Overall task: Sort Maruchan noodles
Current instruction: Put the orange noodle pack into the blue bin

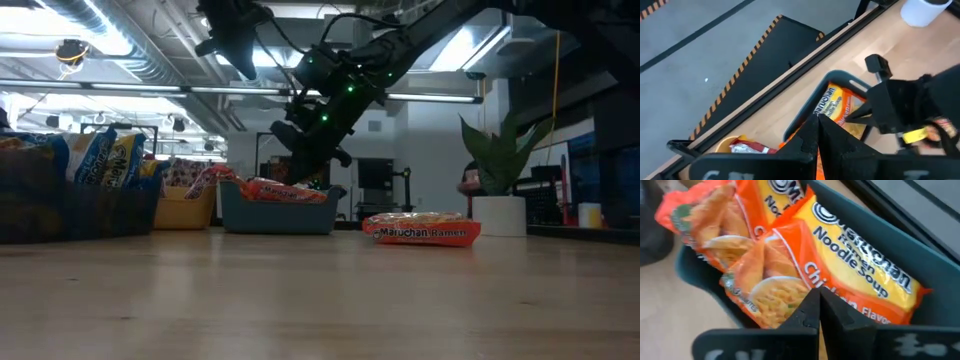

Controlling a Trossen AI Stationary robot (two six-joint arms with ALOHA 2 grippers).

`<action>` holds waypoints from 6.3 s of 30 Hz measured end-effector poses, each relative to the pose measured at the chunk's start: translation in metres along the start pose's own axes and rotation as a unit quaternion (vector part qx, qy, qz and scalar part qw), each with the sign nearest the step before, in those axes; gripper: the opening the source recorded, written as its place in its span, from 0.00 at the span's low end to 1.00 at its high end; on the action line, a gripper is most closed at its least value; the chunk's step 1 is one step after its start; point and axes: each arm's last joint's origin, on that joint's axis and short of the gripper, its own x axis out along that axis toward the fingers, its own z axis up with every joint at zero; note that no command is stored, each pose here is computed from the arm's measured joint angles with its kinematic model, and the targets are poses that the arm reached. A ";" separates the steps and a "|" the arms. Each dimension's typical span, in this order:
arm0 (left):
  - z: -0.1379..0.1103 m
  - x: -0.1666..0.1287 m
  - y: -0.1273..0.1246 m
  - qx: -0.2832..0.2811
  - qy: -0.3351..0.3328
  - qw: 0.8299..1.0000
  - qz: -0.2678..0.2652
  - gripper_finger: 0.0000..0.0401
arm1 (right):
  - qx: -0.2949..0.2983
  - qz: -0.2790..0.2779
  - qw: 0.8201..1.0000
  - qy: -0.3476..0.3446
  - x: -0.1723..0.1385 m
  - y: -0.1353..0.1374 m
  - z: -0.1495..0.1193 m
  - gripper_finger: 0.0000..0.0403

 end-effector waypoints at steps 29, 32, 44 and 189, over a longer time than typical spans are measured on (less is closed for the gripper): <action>-0.039 -0.063 0.036 0.084 0.159 0.977 0.117 0.00 | 0.052 0.063 0.993 -0.089 -0.022 0.003 0.034 0.00; -0.040 -0.078 0.043 0.060 0.117 0.986 0.102 0.00 | 0.052 0.082 0.989 -0.112 -0.017 0.005 0.035 0.00; -0.041 -0.097 0.048 0.028 0.056 0.994 0.093 0.00 | 0.050 0.105 0.992 -0.056 0.023 0.011 0.008 0.00; -0.175 0.194 -0.145 -0.255 0.157 0.861 -0.412 0.55 | 0.319 0.198 0.922 0.099 -0.095 0.039 -0.165 0.51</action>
